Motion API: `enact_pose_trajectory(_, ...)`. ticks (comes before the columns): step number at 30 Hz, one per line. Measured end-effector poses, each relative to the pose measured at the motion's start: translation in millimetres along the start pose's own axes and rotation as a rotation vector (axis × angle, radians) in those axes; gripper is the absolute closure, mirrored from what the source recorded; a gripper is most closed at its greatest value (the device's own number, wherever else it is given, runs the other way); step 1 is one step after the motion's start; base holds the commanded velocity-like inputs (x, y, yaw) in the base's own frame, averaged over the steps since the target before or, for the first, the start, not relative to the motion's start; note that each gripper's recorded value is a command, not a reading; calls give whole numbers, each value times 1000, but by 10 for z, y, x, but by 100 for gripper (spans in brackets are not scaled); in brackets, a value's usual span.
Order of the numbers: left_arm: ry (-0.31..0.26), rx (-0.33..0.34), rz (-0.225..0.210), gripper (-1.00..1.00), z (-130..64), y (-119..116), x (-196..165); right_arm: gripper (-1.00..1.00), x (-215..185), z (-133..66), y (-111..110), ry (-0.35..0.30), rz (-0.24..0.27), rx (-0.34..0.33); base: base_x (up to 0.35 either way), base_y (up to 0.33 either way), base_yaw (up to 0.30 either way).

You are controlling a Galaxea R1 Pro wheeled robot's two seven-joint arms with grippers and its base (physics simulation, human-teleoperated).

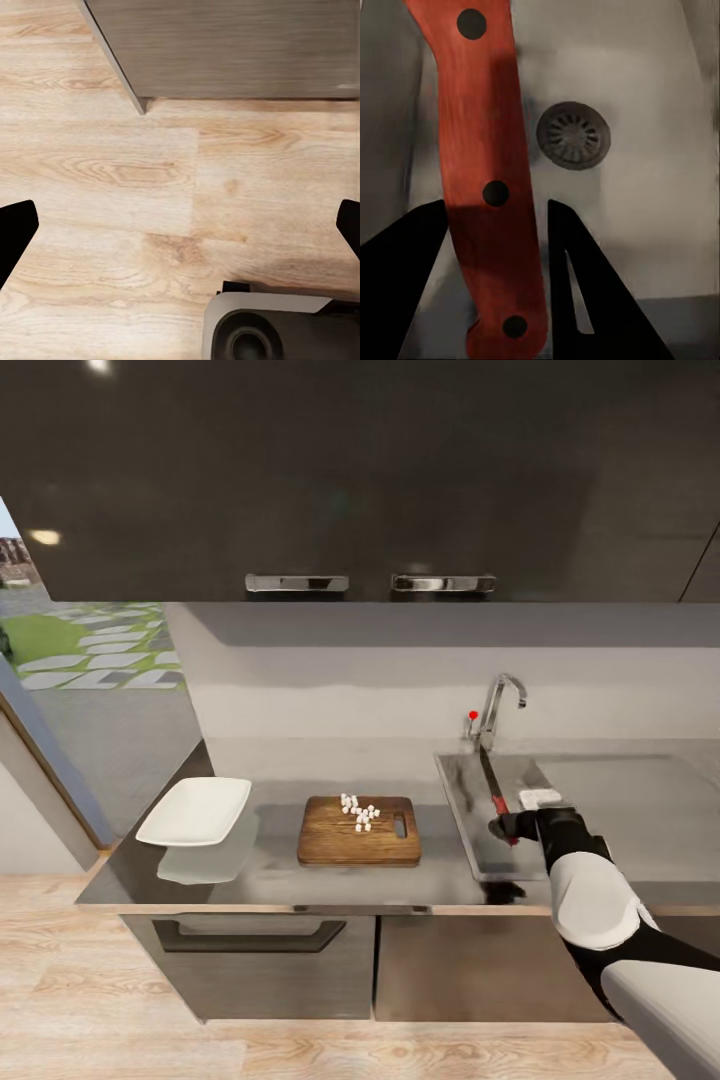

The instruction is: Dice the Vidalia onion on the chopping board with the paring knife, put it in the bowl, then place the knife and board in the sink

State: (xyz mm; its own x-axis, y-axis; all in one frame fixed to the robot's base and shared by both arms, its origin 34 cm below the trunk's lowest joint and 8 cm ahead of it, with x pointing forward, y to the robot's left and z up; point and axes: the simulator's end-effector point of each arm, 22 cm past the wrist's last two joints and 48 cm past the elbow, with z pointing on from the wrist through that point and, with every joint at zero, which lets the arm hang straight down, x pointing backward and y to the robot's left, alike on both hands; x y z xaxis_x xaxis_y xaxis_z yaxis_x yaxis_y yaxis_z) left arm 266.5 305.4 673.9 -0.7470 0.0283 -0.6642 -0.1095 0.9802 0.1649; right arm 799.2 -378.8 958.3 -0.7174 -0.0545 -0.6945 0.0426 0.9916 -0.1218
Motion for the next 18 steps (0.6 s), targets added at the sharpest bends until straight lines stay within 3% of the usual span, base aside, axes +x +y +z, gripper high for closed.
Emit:
enact_pose_trajectory(2,0,0,0,-100,0,-1,-1,100,104,20,-59,13,34,10,0,0,0)
enact_pose_trajectory(7,-1,0,0,-100,-1,-2,-2,100,200,44,-115,31,46,34,43,0,0)
enact_pose_trajectory(16,0,-1,-1,-100,-2,2,1,100,273,37,-169,61,59,51,253,-64,0)
enact_pose_trajectory(18,0,-1,-1,-100,-2,2,2,100,342,33,-167,92,70,50,164,-122,0)
